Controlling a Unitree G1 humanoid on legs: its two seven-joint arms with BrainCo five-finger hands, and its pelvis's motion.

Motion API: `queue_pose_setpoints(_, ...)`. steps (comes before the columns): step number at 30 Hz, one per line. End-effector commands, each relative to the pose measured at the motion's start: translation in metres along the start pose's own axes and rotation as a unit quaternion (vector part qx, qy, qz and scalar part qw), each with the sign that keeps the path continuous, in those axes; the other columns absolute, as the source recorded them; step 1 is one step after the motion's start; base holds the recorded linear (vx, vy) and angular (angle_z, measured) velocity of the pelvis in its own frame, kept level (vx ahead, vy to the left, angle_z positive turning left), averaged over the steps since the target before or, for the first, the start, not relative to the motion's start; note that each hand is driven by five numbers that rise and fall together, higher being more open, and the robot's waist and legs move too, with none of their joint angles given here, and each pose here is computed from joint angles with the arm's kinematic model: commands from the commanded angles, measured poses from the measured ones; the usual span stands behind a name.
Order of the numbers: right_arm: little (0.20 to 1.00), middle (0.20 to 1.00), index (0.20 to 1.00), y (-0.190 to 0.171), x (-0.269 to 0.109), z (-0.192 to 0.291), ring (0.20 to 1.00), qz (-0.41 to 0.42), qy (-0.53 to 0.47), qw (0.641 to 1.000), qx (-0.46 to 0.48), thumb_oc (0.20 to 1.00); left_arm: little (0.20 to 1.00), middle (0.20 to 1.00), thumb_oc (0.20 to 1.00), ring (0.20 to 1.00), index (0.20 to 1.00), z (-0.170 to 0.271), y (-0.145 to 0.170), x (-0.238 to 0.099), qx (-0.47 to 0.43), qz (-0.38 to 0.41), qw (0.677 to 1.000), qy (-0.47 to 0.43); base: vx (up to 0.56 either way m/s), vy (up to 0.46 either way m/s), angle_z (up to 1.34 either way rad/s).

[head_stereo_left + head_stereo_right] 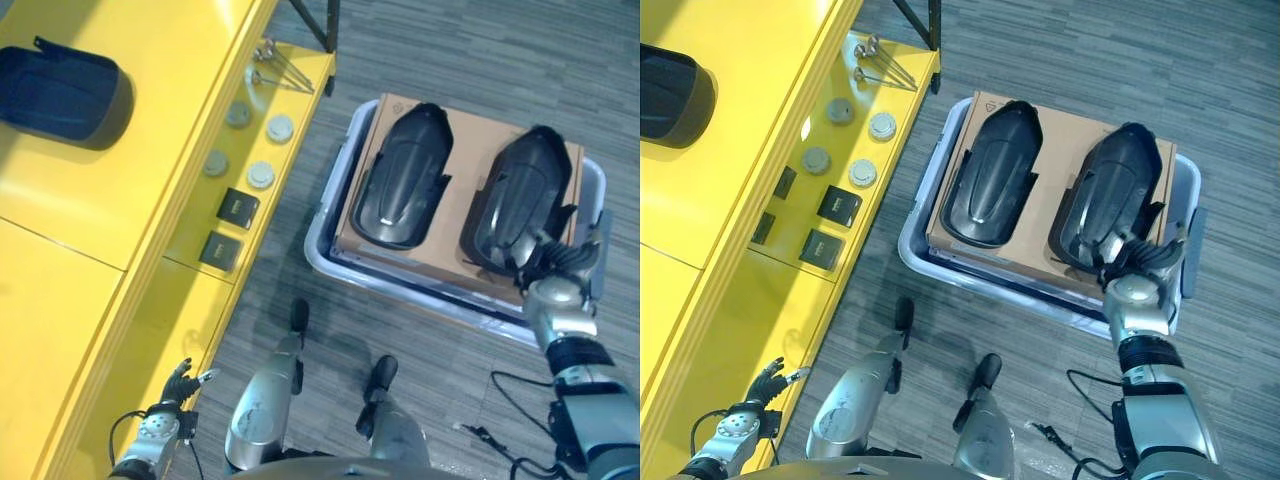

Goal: Move parts from the plastic box to the shelf.

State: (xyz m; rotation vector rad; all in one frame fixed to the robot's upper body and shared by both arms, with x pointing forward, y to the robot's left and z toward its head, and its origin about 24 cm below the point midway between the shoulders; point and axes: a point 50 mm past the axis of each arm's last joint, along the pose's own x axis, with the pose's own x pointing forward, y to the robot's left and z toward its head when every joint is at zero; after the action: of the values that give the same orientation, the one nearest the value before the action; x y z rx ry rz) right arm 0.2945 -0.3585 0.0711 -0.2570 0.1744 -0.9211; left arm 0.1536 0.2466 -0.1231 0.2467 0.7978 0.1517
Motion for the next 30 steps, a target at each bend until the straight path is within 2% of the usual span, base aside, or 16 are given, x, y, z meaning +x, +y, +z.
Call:
queue_pose_setpoints(1,1.000,1.000,1.000,-0.018,0.009,0.008,1.000,-0.012,-0.037,0.999,-0.024,1.000,1.000,1.000,1.000,1.000,1.000,-0.005,0.000,-0.001,0.006,-0.003,1.000,0.008,0.00,0.000,0.00)
queue_pose_setpoints(10,1.000,1.000,1.000,-0.009,0.005,-0.002,1.000,0.000,-0.021,1.000,-0.023,1.000,1.000,1.000,1.000,1.000,1.000,0.002,0.002,0.002,0.010,0.002,1.000,0.001,0.00,0.000,0.00)
queue_pose_setpoints(19,1.000,1.000,1.000,-0.006,0.011,0.014,1.000,-0.006,-0.034,0.999,-0.026,1.000,1.000,1.000,1.000,1.000,1.000,0.010,0.005,0.005,0.012,0.001,1.000,-0.011,0.00,-0.002,0.01)
queue_pose_setpoints(20,0.928,0.928,0.928,-0.006,0.011,0.014,0.928,-0.006,-0.034,0.999,-0.026,0.928,1.000,1.000,1.000,1.000,1.000,0.010,0.005,0.005,0.012,0.001,1.000,-0.011,0.00,0.000,0.00)
queue_pose_setpoints(22,0.539,0.539,0.539,-0.006,0.013,0.017,0.539,-0.007,-0.025,0.999,-0.027,0.539,1.000,1.000,1.000,1.000,1.000,0.011,0.006,0.005,0.012,0.000,1.000,-0.014,0.00,0.000,0.00)
queue_pose_setpoints(23,0.410,0.410,0.410,-0.007,0.014,0.016,0.410,-0.008,-0.022,0.999,-0.026,0.410,1.000,1.000,1.000,1.000,1.000,0.012,0.006,0.005,0.012,0.000,1.000,-0.016,0.00,0.000,0.00)
queue_pose_setpoints(24,0.341,0.341,0.341,-0.008,0.015,0.016,0.341,-0.008,-0.019,0.999,-0.027,0.341,1.000,1.000,1.000,1.000,1.000,0.012,0.006,0.005,0.011,0.000,1.000,-0.016,0.00,0.000,0.00)
queue_pose_setpoints(25,0.200,0.200,0.200,-0.009,0.016,0.015,0.200,-0.009,-0.017,0.999,-0.029,0.200,1.000,1.000,1.000,1.000,1.000,0.013,0.007,0.006,0.011,0.001,1.000,-0.018,0.00,0.000,0.00)
queue_pose_setpoints(30,0.200,0.200,0.200,-0.008,0.016,0.017,0.200,-0.012,-0.013,0.999,-0.027,0.200,1.000,1.000,1.000,1.000,1.000,0.015,0.009,0.006,0.011,0.002,1.000,-0.022,0.00,0.000,0.00)
